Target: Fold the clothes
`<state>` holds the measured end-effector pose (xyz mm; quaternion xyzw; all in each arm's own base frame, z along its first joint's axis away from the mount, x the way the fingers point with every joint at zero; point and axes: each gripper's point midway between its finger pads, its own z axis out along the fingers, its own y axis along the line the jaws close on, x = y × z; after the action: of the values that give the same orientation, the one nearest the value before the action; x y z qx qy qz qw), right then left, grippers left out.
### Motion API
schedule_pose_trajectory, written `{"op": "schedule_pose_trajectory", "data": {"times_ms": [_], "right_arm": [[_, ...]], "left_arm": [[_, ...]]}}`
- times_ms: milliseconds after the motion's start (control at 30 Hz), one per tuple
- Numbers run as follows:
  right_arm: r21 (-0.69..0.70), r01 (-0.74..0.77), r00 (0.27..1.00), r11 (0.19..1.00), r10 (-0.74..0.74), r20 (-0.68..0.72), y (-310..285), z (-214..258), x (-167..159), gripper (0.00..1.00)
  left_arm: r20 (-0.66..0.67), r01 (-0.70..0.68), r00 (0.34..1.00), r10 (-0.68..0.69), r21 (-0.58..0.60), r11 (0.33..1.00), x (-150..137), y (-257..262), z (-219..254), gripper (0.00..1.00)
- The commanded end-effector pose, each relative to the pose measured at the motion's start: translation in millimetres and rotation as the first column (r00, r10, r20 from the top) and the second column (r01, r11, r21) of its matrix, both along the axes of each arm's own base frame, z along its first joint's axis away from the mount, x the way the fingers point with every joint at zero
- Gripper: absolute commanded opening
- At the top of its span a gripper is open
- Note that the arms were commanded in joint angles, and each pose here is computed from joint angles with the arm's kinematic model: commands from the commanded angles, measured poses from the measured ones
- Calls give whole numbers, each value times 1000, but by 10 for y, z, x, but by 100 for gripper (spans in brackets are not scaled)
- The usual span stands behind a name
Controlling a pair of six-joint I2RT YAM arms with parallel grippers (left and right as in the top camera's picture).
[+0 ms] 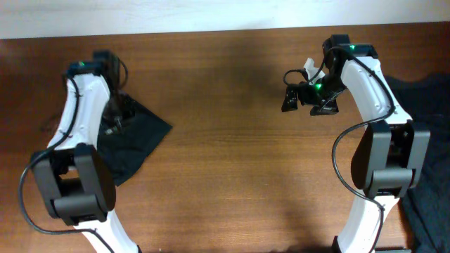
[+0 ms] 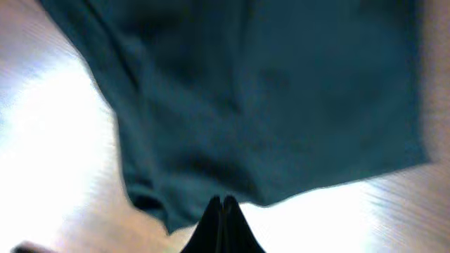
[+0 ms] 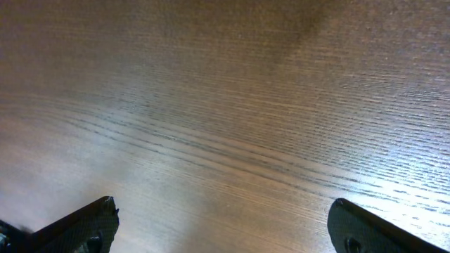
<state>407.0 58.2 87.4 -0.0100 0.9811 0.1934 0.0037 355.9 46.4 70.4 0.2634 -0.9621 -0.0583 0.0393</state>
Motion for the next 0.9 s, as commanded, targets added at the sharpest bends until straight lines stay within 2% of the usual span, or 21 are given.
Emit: {"op": "schedule_pose_trajectory", "data": {"times_ms": [0, 267, 400, 500, 633, 867], "right_arm": [[-7, -2, 999, 1000, 3, 36, -24, 119, 26, 99], [-7, -2, 999, 1000, 3, 36, -24, 119, 26, 99], [-7, -2, 999, 1000, 3, 36, -24, 119, 26, 99], [-7, -2, 999, 1000, 3, 36, -24, 119, 26, 99], [-7, -2, 999, 1000, 3, 36, -24, 119, 26, 99], [-7, -3, 999, 1000, 3, 36, -24, 119, 26, 99]], "left_arm": [[-46, -68, 997, 65, -58, 996, -167, 47, -253, 0], [-28, -157, 987, 156, -52, 986, -301, 352, -608, 0], [12, -173, 985, 173, 50, 984, -295, 623, -717, 0], [34, -175, 984, 172, 182, 968, -301, 888, -712, 0], [104, -203, 978, 182, 269, 941, -185, 1129, -667, 0], [249, -249, 953, 174, 312, 917, 90, 1471, -603, 0]]}}
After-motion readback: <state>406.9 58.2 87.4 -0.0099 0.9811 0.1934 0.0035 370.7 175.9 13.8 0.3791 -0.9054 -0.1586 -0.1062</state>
